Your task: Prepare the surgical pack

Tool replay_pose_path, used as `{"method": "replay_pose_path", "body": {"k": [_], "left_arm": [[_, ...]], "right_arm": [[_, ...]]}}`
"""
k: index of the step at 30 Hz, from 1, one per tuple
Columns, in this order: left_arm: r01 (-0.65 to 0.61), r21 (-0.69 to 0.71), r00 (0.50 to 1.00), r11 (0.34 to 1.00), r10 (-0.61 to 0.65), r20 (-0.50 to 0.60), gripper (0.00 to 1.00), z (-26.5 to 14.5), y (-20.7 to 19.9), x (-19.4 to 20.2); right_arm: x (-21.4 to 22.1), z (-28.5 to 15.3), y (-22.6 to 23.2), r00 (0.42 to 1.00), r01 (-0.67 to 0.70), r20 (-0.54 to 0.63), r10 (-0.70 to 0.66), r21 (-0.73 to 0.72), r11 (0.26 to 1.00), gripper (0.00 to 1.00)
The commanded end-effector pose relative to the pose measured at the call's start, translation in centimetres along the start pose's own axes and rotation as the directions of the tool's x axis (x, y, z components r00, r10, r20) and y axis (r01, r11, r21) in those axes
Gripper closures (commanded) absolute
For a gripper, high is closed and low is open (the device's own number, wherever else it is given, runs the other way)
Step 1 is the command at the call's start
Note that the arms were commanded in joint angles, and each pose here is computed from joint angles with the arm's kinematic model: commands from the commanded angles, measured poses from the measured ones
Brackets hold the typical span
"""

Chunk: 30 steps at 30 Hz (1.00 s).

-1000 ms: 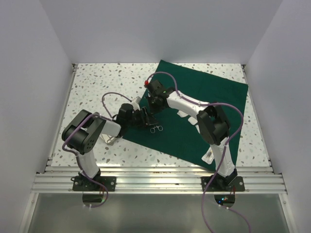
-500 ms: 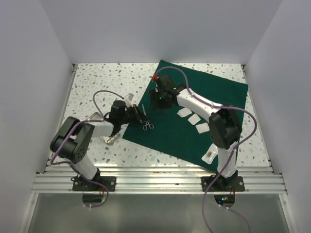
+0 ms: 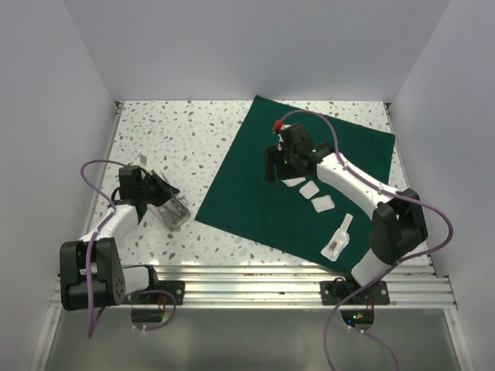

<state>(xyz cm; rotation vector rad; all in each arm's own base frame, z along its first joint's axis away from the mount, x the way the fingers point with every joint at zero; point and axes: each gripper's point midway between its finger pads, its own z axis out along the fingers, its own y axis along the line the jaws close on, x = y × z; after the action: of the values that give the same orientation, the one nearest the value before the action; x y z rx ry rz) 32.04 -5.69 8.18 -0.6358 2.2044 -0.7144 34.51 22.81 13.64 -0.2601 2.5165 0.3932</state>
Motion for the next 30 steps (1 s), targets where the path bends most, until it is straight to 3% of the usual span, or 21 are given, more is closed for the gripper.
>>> {"method": "replay_pose_path", "body": {"k": [1,10,20,25,30], "left_arm": [[-0.001,-0.118,0.996,0.993,-0.010,-0.091,1.00,-0.1,3.5,1.2],[0.009,-0.199,0.993,0.980,-0.032,-0.113,1.00,0.1,6.9,1.7],[-0.029,-0.105,0.994,0.994,0.018,-0.105,1.00,-0.8,3.9,0.0],[-0.088,-0.198,0.996,0.976,0.083,-0.038,1.00,-3.5,3.5,-2.5],[-0.086,-0.384,0.995,0.919,0.102,0.021,1.00,-5.9,5.5,-4.4]], "right_arm": [[1.0,-0.9,-0.3,1.000,-0.005,0.007,0.005,-0.036,0.999,0.30],[2.1,-2.7,-2.9,0.999,-0.028,0.030,0.028,0.003,1.000,0.28],[1.9,-2.9,-3.2,0.999,-0.038,0.036,0.038,0.003,0.999,0.28],[2.3,-2.3,-3.0,0.999,-0.035,0.024,0.035,-0.008,0.999,0.28],[2.3,-1.7,-2.8,0.999,-0.030,0.012,0.031,-0.026,0.999,0.28]]}}
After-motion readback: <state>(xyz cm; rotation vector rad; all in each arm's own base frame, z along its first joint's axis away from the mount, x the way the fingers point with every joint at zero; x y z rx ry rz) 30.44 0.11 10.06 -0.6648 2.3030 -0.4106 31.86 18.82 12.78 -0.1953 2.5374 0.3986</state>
